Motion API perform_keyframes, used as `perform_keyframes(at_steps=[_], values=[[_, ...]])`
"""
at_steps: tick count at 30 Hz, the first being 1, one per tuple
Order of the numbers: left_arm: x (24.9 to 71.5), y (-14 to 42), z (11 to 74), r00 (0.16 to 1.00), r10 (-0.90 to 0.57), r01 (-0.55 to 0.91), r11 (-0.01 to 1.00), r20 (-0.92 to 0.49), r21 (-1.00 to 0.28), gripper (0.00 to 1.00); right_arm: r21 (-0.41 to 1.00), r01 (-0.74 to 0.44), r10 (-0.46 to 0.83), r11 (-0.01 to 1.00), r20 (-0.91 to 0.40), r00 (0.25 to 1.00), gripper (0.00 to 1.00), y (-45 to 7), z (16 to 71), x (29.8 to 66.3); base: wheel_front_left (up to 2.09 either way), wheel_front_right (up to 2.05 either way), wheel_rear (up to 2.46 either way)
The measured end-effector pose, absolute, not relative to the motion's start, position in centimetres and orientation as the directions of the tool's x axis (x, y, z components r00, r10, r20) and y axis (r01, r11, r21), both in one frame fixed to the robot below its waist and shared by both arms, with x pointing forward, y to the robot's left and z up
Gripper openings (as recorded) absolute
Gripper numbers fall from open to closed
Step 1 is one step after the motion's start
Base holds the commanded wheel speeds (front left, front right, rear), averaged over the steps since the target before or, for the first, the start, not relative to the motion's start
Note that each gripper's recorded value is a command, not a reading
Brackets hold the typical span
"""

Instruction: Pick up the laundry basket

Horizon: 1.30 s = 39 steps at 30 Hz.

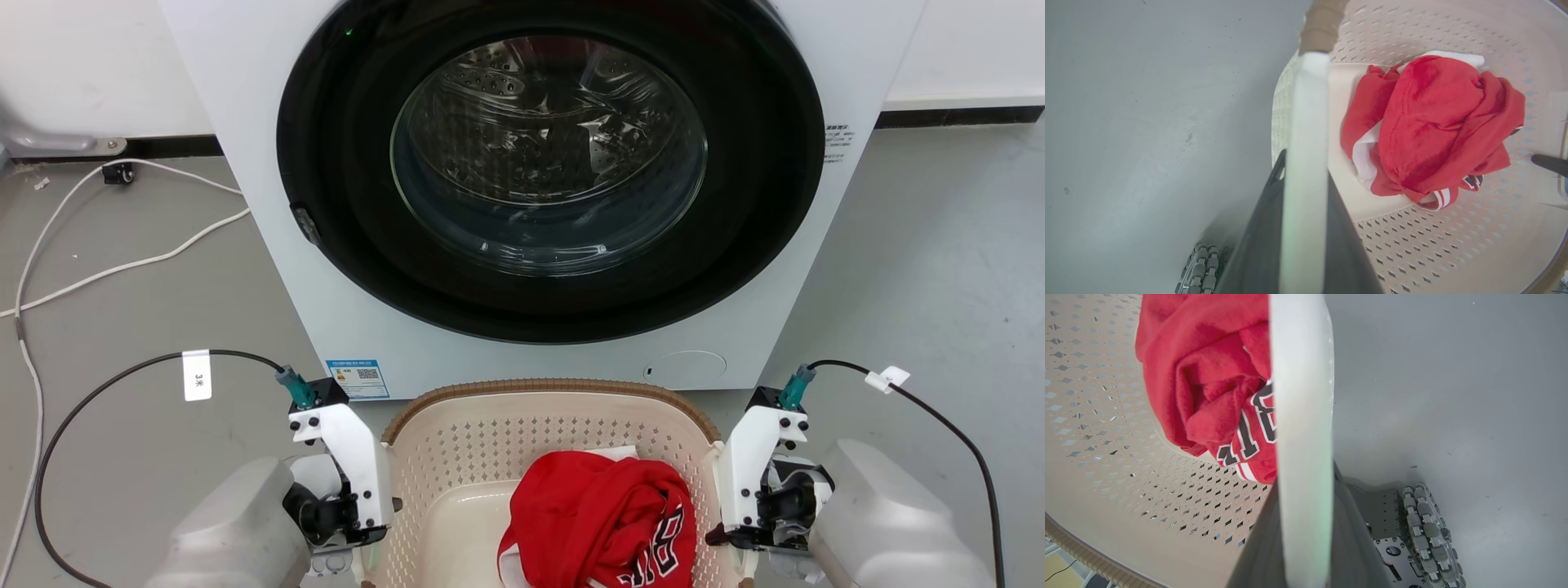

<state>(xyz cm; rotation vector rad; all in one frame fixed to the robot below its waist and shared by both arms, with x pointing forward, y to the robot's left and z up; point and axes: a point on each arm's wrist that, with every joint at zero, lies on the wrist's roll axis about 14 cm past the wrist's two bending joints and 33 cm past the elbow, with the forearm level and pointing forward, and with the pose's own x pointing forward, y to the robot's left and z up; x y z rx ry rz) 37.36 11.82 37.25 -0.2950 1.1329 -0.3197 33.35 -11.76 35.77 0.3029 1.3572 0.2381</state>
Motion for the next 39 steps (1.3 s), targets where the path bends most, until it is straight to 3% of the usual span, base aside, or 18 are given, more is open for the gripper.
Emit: perform_keyframes(at_steps=[39], values=[[37.18,11.74,36.87,0.391,-0.395,0.090,0.915,-0.831,-0.393,0.00,0.336,0.001,0.329,0.942,-0.923,0.201,0.00,-12.03,35.92,33.51,0.00,0.00,0.00]])
